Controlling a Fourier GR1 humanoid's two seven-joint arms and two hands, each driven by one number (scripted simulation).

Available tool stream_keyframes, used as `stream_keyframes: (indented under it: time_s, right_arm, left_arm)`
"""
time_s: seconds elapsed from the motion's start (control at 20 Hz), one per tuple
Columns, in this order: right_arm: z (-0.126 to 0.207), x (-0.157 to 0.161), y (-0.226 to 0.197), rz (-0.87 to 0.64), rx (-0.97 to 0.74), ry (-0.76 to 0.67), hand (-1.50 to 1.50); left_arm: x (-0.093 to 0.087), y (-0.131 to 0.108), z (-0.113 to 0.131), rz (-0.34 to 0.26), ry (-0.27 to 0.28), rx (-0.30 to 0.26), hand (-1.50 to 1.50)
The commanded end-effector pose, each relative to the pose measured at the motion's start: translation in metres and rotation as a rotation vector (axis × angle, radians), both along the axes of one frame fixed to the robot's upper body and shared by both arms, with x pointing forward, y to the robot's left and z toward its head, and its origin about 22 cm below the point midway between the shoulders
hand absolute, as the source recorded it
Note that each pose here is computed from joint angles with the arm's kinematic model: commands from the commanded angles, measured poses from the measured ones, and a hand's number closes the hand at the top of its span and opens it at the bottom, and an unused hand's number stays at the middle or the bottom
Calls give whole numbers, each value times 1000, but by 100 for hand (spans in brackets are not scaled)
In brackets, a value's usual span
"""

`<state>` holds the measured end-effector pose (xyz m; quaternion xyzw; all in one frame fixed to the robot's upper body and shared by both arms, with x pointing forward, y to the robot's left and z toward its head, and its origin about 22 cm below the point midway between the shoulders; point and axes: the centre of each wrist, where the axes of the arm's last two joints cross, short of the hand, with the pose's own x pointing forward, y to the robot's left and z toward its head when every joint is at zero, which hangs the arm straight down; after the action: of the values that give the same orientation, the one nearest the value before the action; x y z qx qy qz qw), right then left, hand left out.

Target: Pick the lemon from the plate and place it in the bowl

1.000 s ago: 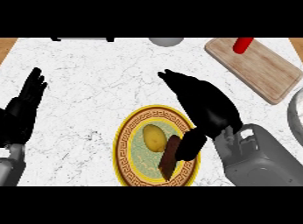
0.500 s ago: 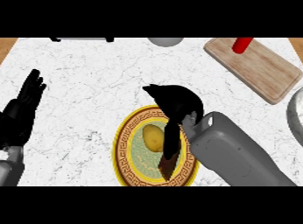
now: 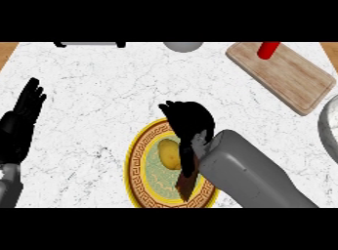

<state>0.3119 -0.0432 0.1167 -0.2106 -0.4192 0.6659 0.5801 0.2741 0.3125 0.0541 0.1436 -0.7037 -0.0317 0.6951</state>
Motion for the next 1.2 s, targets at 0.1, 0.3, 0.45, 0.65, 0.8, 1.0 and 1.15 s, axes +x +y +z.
stream_keyframes:
  time_s: [0.1,0.3,0.45,0.65,0.8,1.0,1.15]
  right_arm:
    - [-8,-4,10,-1,-37,-101,-150]
    - [-45,-19,-5,-7,-34,-19,-150]
    - [-48,-14,-4,1,-51,32,-150]
    - [-53,-10,12,-17,-77,29,-150]
    - [-58,-19,20,-21,-31,19,-150]
    - [-71,-35,6,-19,-36,-3,-150]
    - [-57,-21,15,-41,-60,6,-150]
  left_arm:
    - [6,-20,1,7,-23,10,0]
    - [1,-15,-2,1,9,-5,0]
    - [-4,6,-2,5,-3,0,0]
    - [-7,-20,-3,12,2,-4,0]
    - [4,-23,7,-12,14,12,0]
    - [0,-18,-4,-8,22,4,0]
    - [4,-8,-2,8,-4,13,0]
